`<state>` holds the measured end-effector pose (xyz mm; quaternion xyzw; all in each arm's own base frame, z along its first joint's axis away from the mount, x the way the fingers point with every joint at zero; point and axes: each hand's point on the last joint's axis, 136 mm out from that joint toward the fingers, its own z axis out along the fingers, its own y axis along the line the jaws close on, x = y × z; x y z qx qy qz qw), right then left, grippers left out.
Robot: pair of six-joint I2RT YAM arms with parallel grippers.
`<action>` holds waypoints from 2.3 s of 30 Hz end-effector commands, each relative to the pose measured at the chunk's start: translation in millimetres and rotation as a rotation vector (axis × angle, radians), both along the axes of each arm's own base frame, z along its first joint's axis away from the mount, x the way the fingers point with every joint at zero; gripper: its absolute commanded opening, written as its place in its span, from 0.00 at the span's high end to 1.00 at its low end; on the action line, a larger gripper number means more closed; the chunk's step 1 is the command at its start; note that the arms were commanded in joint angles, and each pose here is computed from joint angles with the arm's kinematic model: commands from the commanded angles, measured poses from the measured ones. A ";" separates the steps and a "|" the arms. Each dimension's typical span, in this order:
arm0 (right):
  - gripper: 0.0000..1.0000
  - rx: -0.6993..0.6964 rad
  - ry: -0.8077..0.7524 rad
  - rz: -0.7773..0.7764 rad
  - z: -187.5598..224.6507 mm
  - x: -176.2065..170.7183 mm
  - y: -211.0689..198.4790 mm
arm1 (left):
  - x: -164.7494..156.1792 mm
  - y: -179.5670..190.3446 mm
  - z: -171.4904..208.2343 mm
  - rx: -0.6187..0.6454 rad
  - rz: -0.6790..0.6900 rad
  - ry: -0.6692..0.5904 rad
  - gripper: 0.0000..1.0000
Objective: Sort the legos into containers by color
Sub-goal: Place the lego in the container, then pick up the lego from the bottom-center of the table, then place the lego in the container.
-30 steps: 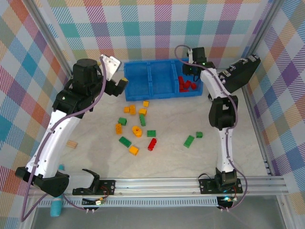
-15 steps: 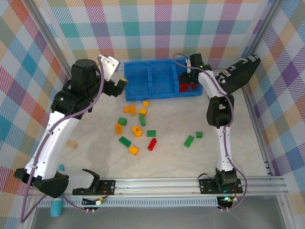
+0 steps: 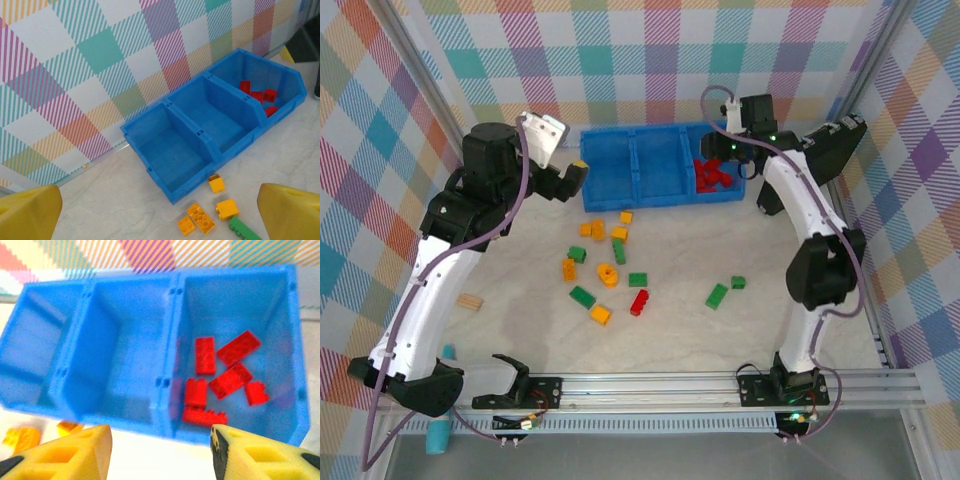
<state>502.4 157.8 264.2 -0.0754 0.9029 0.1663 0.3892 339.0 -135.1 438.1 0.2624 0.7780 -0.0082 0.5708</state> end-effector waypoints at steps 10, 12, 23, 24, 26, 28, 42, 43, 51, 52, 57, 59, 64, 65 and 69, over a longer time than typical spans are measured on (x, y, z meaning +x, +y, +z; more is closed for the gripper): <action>0.29 0.204 0.516 -0.233 -101.6 -188.4 93.3 | -29.1 10.5 10.6 -0.033 -0.007 -0.041 0.00; 0.28 0.193 0.587 -0.230 -123.2 -212.4 105.9 | -33.2 10.9 9.3 -0.038 -0.015 -0.052 0.00; 0.24 0.237 0.859 -0.240 -199.1 -263.6 151.8 | -63.7 23.5 13.0 -0.086 -0.016 -0.128 0.00; 0.23 0.227 0.876 -0.243 -204.0 -266.0 153.2 | -66.0 25.0 13.7 -0.087 -0.014 -0.135 0.00; 0.23 0.206 0.908 -0.241 -213.5 -271.6 159.0 | -71.6 28.2 15.9 -0.087 -0.011 -0.153 0.00; 0.22 0.180 0.926 -0.236 -221.3 -275.3 164.5 | -75.7 32.0 19.1 -0.086 -0.003 -0.172 0.00; 0.55 -0.055 0.968 -0.165 -255.5 -288.8 155.8 | -83.0 37.9 20.8 -0.083 0.010 -0.196 0.00; 0.57 -0.070 0.965 -0.157 -257.4 -288.6 154.7 | -82.8 38.5 20.6 -0.081 0.013 -0.196 0.00; 0.70 -0.108 0.937 -0.162 -258.9 -285.7 134.4 | -76.5 37.6 17.2 -0.063 0.021 -0.173 0.00; 0.71 -0.113 0.927 -0.164 -256.2 -283.7 129.8 | -75.4 36.9 16.0 -0.061 0.020 -0.168 0.00; 0.74 -0.116 0.886 -0.192 -243.4 -271.8 107.5 | -69.8 35.9 11.9 -0.048 0.026 -0.152 0.00; 0.74 -0.107 0.864 -0.206 -234.3 -264.3 97.0 | -68.5 35.5 11.8 -0.043 0.026 -0.147 0.00; 0.75 -0.072 0.783 -0.229 -202.1 -240.0 76.0 | -65.3 35.9 11.1 -0.031 0.034 -0.143 0.00; 0.75 -0.066 0.763 -0.229 -194.2 -234.0 72.3 | -63.9 35.7 10.1 -0.028 0.035 -0.138 0.00; 0.75 -0.061 0.648 -0.246 -156.0 -201.5 51.9 | -59.5 34.3 9.2 -0.020 0.037 -0.130 0.00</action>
